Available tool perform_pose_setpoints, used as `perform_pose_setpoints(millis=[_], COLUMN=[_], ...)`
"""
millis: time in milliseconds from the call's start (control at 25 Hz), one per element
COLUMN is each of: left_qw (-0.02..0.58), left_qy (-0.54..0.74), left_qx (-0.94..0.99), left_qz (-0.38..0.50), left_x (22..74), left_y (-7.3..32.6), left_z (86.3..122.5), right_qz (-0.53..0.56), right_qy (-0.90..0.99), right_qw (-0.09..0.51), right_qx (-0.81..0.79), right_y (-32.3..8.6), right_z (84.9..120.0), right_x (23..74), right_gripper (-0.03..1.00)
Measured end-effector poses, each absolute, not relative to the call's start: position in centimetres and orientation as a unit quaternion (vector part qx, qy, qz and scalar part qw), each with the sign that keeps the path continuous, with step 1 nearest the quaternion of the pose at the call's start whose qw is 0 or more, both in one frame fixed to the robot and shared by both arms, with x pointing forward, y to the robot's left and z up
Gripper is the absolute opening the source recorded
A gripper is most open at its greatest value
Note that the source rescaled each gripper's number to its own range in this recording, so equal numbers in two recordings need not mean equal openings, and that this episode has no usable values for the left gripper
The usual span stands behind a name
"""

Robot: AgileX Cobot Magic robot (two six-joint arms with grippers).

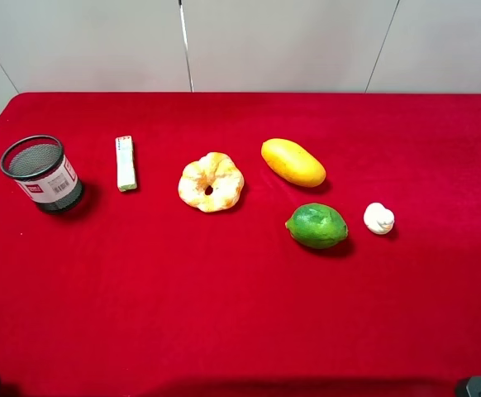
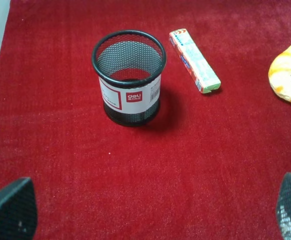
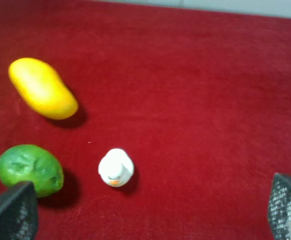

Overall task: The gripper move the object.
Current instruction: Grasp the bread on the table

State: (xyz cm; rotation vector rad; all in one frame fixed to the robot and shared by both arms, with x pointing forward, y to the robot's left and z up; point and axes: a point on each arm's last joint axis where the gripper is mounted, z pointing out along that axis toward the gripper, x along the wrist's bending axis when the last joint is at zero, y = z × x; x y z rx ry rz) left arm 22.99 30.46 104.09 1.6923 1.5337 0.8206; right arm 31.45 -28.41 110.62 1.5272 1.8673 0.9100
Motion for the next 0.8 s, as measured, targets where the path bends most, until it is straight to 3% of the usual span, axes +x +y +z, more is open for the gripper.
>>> perform_pose_setpoints(millis=[480,800], left_qw=[0.350,0.350], left_qy=[0.592,0.592], left_qx=[0.653,0.653], left_qz=[0.317,0.317], left_x=[23.0,23.0], left_y=[30.5,30.5], left_z=[104.1,104.1], right_qz=[0.279,0.247], right_qy=[0.786,0.849], right_qw=[0.193,0.152], right_qx=[0.518,0.442], right_y=[-25.3,-20.6], right_z=[111.5,111.5], right_x=[39.8,45.5], right_gripper=[1.00,1.00])
